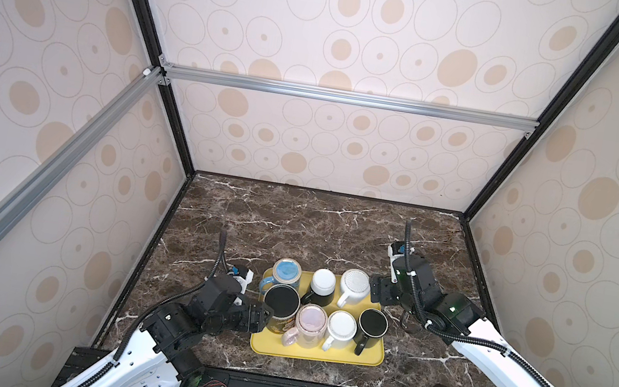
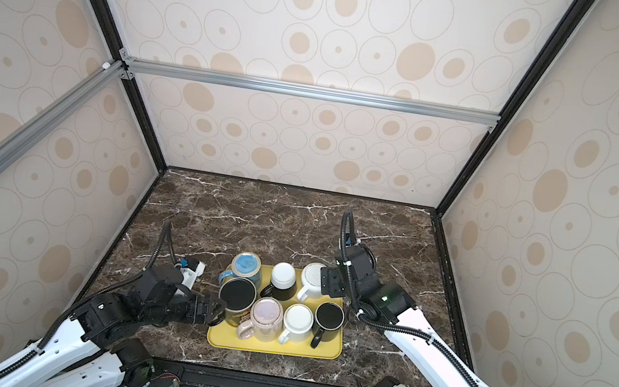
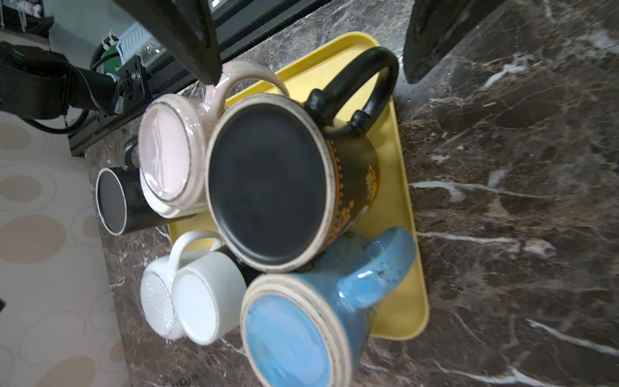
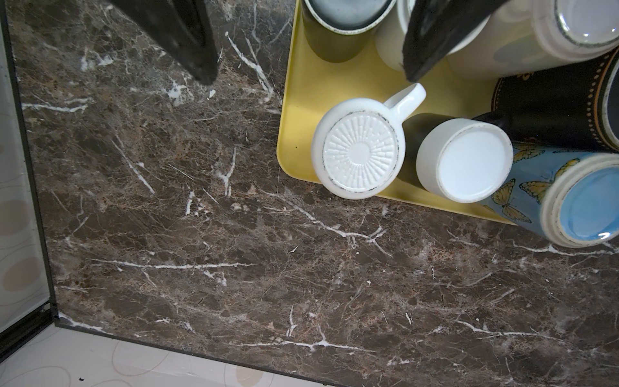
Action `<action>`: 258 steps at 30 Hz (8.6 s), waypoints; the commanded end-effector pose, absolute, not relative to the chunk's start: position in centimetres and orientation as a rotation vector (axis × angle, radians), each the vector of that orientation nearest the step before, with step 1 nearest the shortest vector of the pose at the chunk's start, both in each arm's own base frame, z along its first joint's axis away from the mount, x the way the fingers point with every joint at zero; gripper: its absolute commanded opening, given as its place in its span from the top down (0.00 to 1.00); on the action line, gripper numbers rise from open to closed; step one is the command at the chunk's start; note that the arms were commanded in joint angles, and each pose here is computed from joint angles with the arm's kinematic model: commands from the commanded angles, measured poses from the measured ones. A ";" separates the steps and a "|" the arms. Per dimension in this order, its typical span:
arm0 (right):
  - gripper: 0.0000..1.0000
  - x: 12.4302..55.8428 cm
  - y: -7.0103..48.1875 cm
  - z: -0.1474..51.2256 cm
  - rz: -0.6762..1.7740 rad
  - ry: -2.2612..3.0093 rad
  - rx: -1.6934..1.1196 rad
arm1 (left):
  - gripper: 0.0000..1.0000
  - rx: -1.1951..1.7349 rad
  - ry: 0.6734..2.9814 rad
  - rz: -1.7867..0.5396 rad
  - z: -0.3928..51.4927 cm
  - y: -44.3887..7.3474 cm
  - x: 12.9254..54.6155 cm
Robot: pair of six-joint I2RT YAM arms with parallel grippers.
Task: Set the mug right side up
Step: 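Move the left gripper toward the black skull mug while the right gripper approaches the tray, then lower the left gripper onto the upside-down black skull mug and grasp it, then lift the black skull mug off the tray with the left gripper toward the right gripper, then grasp the black skull mug handle with the right gripper, release the left gripper, then rotate the mug upright with the right gripper onto the table while the left arm withdraws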
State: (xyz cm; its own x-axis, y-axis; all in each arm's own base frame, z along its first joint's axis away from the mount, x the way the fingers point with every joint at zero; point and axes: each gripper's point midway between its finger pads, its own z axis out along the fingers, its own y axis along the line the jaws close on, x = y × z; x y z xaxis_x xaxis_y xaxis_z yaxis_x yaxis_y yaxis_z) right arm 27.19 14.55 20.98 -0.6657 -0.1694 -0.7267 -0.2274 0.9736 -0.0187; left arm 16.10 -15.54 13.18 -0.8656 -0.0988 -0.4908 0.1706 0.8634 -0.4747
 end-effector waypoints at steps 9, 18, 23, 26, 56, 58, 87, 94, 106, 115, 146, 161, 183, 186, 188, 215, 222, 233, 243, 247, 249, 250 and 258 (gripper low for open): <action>0.12 27.0 14.0 21.4 0.062 2.276 -0.300 | 0.18 0.134 2.535 -0.502 11.6 -18.1 16.0; 0.13 26.8 13.6 21.5 0.062 2.263 -0.282 | 0.37 0.164 2.563 -0.344 10.4 -17.3 16.2; 0.14 26.8 13.6 21.3 0.065 2.271 -0.263 | 0.44 0.185 2.597 -0.269 9.3 -17.2 16.1; 0.14 26.8 13.6 21.3 0.071 2.272 -0.255 | 0.48 0.185 2.606 -0.233 9.1 -17.0 16.1; 0.17 26.3 13.5 21.1 0.118 2.256 -0.214 | 0.59 0.265 2.624 -0.058 7.8 -17.3 17.3; 0.18 26.4 13.5 21.0 0.119 2.256 -0.212 | 0.63 0.275 2.625 -0.046 7.6 -17.3 17.3; 0.21 25.2 14.1 22.3 0.234 2.233 -0.205 | 1.00 0.353 2.493 -0.126 15.1 -19.0 18.5; 0.22 25.2 14.8 22.5 0.264 2.232 -0.220 | 1.00 0.401 2.453 -0.240 20.6 -20.3 18.2; 0.20 26.7 18.5 23.6 0.418 2.208 -0.259 | 1.00 0.431 2.286 -0.136 27.8 -21.8 21.6; 0.19 26.4 21.3 24.7 0.710 2.111 -0.236 | 1.00 0.349 1.992 -0.303 35.2 -25.7 27.2; 0.41 30.1 22.8 38.2 1.739 1.446 -0.283 | 1.00 0.298 1.365 -1.467 47.3 -27.6 29.8; 0.49 31.1 25.4 38.8 1.855 1.494 -0.329 | 1.00 0.295 1.285 -1.637 46.5 -29.0 30.5; 1.00 32.5 26.9 40.1 1.962 1.403 -0.296 | 1.00 0.275 1.304 -1.726 44.6 -29.9 31.4; 1.00 33.0 26.9 40.6 1.938 1.404 -0.289 | 0.41 0.221 1.395 -1.659 43.0 -29.5 33.1; 1.00 33.7 27.2 40.7 1.899 1.449 -0.287 | 0.00 0.113 1.537 -1.520 40.5 -27.9 35.8; 1.00 45.7 13.7 26.1 0.095 2.373 -0.053 | 0.01 -0.088 1.999 -0.536 26.6 -11.9 36.8; 1.00 47.6 12.0 22.1 -0.030 2.432 -0.045 | 0.02 -0.081 1.999 -0.541 25.7 -11.9 36.4; 1.00 49.5 8.9 17.1 -0.089 2.504 0.030 | 0.02 -0.074 2.035 -0.560 23.9 -12.4 36.5; 1.00 50.3 7.4 14.9 -0.141 2.524 0.160 | 0.02 -0.086 2.050 -0.565 23.0 -12.5 36.6; 1.00 50.7 7.3 14.2 -0.148 2.529 0.194 | 0.02 -0.090 2.055 -0.568 22.6 -12.5 36.5; 1.00 50.8 7.3 13.9 -0.147 2.535 0.203 | 0.02 -0.092 2.059 -0.566 22.5 -12.5 36.5; 1.00 50.9 7.4 13.7 -0.143 2.539 0.210 | 0.02 -0.090 2.059 -0.567 22.4 -12.5 36.5; 1.00 51.1 7.9 12.7 -0.113 2.558 0.217 | 0.01 -0.083 2.063 -0.554 22.2 -12.4 36.4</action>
State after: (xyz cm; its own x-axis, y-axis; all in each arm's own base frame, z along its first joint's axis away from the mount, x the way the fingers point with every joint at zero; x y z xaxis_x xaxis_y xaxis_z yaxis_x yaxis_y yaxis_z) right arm 48.43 7.61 9.50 -0.8957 0.0953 -0.4343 0.1426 0.9867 -0.0776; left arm 36.27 -12.23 21.78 -0.5499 -0.2888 -0.7837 0.1412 0.8926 -0.4281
